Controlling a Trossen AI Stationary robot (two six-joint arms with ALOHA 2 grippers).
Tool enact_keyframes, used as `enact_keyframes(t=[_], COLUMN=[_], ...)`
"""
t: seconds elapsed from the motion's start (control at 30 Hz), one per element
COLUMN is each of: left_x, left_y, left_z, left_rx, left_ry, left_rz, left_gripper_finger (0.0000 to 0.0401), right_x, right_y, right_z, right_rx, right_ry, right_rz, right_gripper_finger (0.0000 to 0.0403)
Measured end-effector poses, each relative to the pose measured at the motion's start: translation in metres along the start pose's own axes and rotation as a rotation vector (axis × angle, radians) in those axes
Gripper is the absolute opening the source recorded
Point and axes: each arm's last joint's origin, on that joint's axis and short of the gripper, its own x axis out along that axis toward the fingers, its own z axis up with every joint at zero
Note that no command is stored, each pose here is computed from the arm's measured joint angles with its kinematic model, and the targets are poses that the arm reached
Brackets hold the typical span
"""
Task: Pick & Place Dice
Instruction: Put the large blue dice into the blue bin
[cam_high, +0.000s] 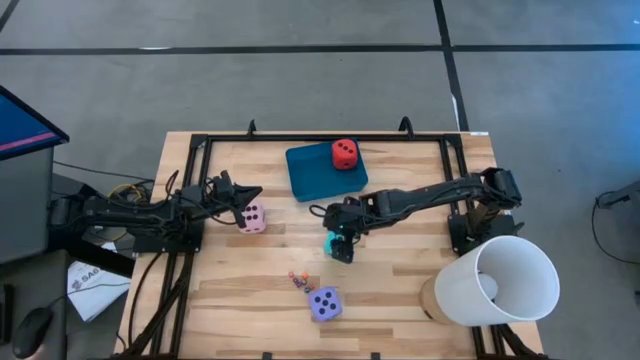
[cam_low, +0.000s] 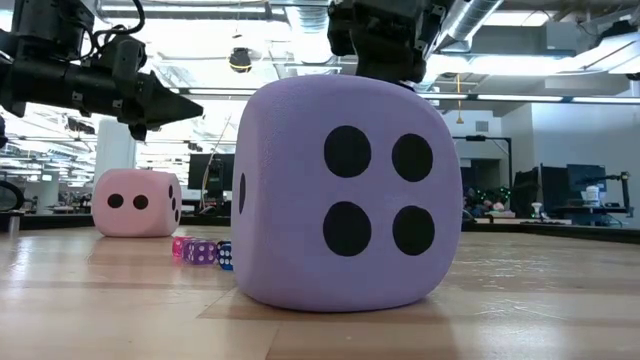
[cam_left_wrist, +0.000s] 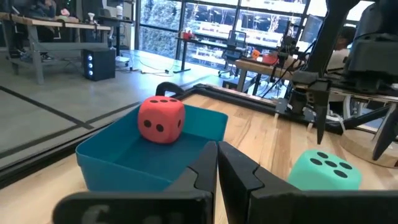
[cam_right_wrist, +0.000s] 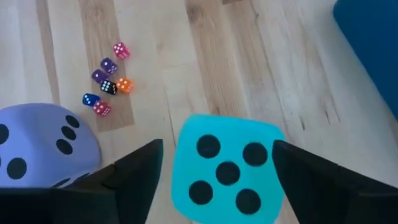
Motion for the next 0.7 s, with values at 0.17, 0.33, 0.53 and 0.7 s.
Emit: enact_keyframes(t=[0.17,0.33,0.53,0.7], left_x=[0.0,0.0,0.0,0.0], left_y=[0.0001,0.0,0.0001,0.0002], left_z=[-0.0006,-0.0006,-0.0007,-0.0009], left_rx=[0.002,0.003,0.003,0.003], left_ry=[0.007,0.007,0.008,0.009], left_rz=[0.001,0.001,0.001,0.002], left_gripper_finger=[0.0006,0.0006,0.0006,0.0006], right_x=[0.0048,0.0043,0.0044,0.0043], right_y=[-0.0036,-0.0076,-0.0053,-0.0031], right_z=[-0.0057,-0.0086,-0.0072,-0.0078], right_rx=[0.091,0.077,0.067,0.062], right_ry=[0.045,0.057,0.038,0.036], right_rz=[-0.084,-0.165,-0.155,-0.151], right_gripper_finger=[0.0318,0.0333,0.0334,0.0336])
